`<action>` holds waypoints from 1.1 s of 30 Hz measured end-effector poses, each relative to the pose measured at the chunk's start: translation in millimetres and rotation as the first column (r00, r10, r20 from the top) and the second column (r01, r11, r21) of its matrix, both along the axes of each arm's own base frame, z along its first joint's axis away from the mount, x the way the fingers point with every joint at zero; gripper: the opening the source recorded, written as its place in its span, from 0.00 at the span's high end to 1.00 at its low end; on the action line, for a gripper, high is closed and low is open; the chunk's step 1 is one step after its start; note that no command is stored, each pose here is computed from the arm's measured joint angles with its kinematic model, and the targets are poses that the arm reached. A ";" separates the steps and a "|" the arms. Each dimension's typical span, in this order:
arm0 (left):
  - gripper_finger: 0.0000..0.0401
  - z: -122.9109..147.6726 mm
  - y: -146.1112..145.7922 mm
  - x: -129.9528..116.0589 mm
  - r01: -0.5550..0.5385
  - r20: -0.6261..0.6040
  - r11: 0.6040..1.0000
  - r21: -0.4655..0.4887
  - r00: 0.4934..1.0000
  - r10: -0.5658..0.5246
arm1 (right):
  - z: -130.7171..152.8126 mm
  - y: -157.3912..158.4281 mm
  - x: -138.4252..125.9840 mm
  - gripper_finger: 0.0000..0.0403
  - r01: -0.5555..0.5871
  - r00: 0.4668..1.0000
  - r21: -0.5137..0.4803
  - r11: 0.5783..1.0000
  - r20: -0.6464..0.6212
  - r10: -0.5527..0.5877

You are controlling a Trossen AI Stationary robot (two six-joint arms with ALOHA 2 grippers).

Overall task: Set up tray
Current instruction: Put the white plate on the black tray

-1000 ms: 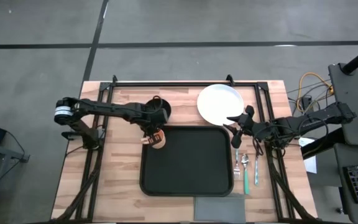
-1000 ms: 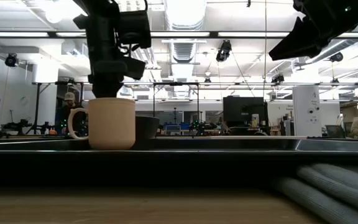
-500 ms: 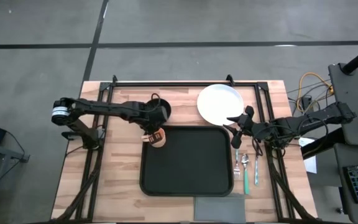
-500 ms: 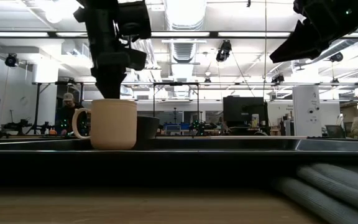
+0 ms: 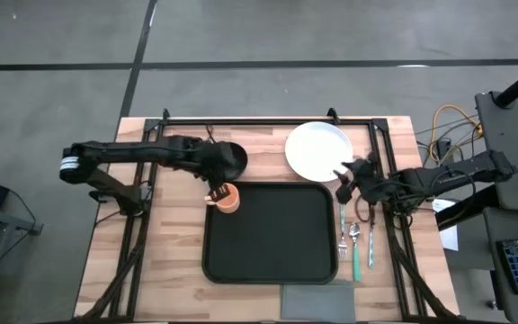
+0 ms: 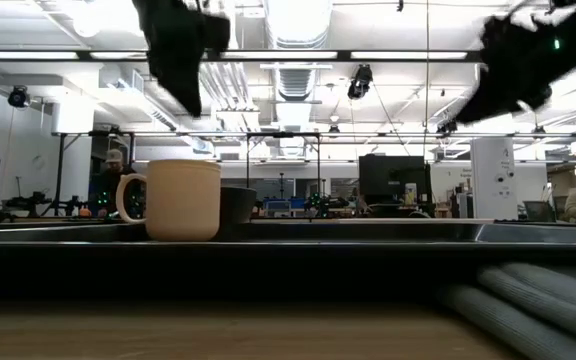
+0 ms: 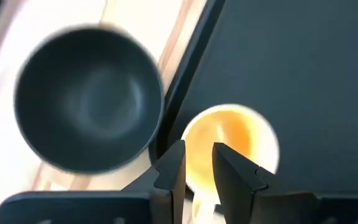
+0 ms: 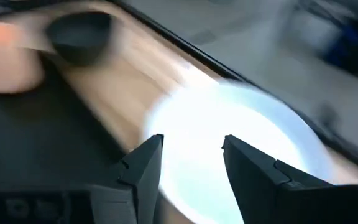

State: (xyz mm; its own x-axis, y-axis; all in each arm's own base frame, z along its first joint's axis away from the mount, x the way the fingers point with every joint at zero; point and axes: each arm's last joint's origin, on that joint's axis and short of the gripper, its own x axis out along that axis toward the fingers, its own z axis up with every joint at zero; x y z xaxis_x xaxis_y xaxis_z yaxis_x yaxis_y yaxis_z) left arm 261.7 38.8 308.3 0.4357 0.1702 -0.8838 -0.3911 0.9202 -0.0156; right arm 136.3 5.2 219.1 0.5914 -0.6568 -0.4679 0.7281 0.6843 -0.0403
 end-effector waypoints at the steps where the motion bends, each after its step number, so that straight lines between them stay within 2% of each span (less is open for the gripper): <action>1: 0.85 6.2 -0.5 -4.3 0.003 0.046 1.000 0.009 0.999 -0.003 | -3.2 -3.7 -5.0 0.57 0.081 0.997 0.008 0.997 -0.003 -0.081; 4: 0.85 23.4 -1.7 -18.6 0.013 0.174 0.999 0.041 0.985 -0.020 | -8.5 -13.3 -15.4 0.51 0.265 0.964 0.028 0.964 0.016 -0.266; 9: 0.85 47.0 -5.1 -42.1 0.022 0.340 0.996 0.084 0.939 -0.049 | -11.0 -26.6 -14.3 0.44 0.391 0.919 0.076 0.917 0.033 -0.394; 12: 0.85 56.7 -6.8 -54.2 0.016 0.400 0.995 0.096 0.915 -0.053 | -13.4 -37.2 -15.1 0.41 0.478 0.873 0.128 0.869 0.041 -0.487; 18: 0.85 61.1 -8.7 -68.0 0.013 0.432 0.995 0.102 0.900 -0.056 | -23.7 -61.2 -13.3 0.36 0.616 0.782 0.177 0.768 -0.020 -0.623; 24: 0.85 53.0 -8.5 -66.4 0.016 0.408 0.995 0.097 0.911 -0.054 | -38.1 -84.8 3.8 0.36 0.621 0.781 0.219 0.752 -0.101 -0.616; 30: 0.85 44.2 -8.2 -64.4 0.019 0.381 0.996 0.092 0.923 -0.053 | -62.4 -97.0 15.0 0.39 0.696 0.718 0.210 0.687 -0.182 -0.672; 33: 0.85 41.9 -9.8 -65.2 0.040 0.371 0.994 0.104 0.925 -0.076 | -74.3 -101.2 17.3 0.38 0.737 0.676 0.212 0.641 -0.217 -0.705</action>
State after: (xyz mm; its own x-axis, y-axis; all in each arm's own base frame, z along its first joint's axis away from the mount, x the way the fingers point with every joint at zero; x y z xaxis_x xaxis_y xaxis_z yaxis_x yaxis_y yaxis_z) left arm 196.5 29.0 350.2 0.7430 0.2081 -0.6362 -0.3197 0.9453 -0.0642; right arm 153.7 -96.0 144.8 -0.0798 -0.6962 -0.7134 0.9968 -0.0620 -0.0510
